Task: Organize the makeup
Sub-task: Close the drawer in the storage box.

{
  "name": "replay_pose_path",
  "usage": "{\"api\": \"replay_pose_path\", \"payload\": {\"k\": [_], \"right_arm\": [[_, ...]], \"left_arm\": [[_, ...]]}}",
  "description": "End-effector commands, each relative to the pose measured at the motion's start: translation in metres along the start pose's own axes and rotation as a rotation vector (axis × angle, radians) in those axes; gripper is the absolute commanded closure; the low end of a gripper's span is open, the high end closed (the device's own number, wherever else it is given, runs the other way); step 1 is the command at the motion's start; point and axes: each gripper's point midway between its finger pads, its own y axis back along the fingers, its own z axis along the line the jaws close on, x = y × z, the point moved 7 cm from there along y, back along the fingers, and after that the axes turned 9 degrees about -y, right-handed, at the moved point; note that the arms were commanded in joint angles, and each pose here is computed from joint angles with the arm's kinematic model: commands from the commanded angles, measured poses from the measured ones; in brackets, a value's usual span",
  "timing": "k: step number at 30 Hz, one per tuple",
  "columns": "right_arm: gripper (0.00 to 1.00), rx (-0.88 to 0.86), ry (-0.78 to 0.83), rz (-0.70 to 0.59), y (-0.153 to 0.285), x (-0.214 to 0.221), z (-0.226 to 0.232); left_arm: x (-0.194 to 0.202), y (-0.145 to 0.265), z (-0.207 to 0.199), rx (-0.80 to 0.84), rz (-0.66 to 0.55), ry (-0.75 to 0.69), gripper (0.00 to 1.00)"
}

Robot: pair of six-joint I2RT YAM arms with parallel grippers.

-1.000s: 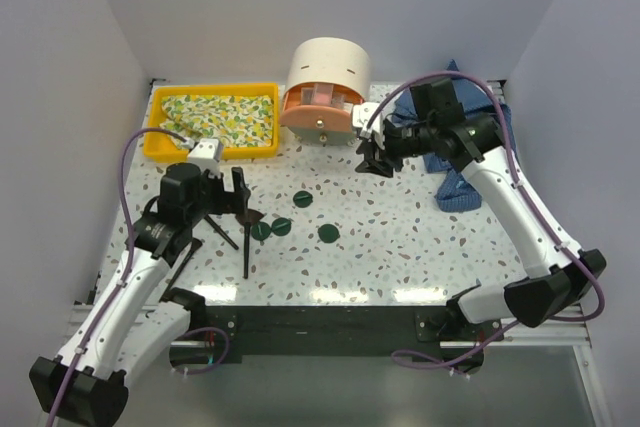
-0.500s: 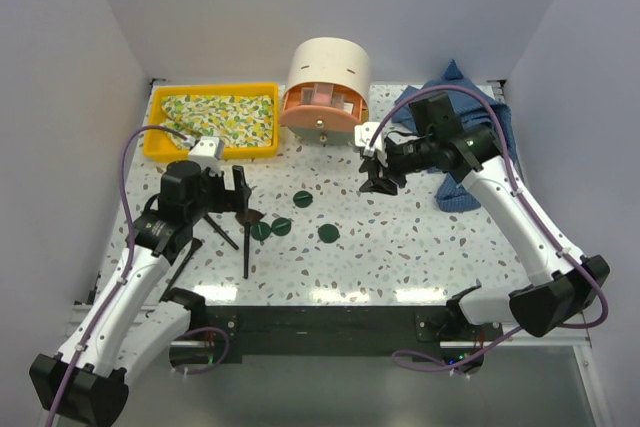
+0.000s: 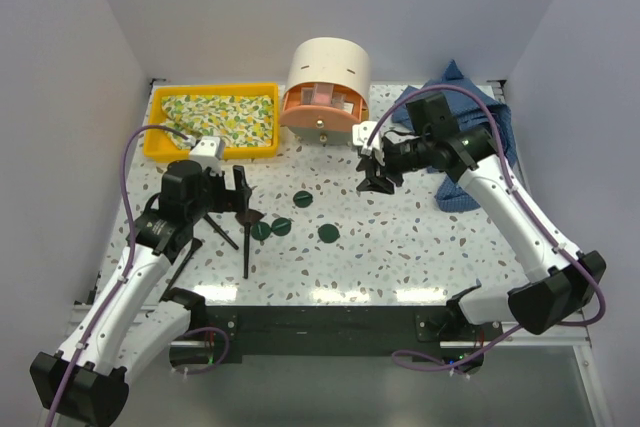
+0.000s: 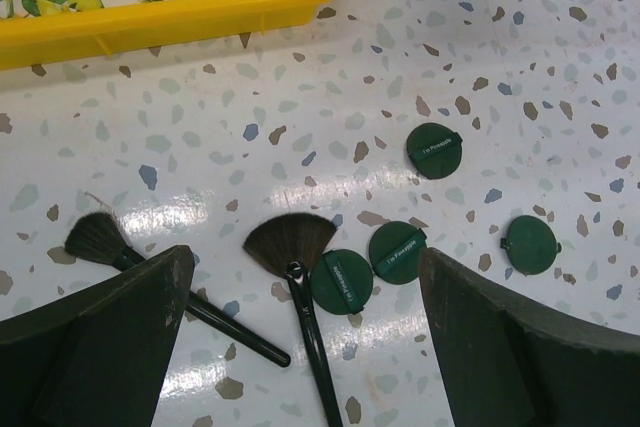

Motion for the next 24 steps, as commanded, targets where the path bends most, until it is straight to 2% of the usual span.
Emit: {"api": "replay_pose_path", "payload": {"k": [1, 24], "right_arm": [[0.52, -0.017, 0.014, -0.038, -0.006, -0.008, -0.004], [0.51, 0.002, 0.052, 0.057, -0.031, -0.015, -0.007]], "left_arm": [[-0.02, 0.003, -0.001, 0.012, -0.077, -0.007, 0.0], [-0.013, 0.0, -0.001, 0.012, -0.071, 0.004, 0.0]]}}
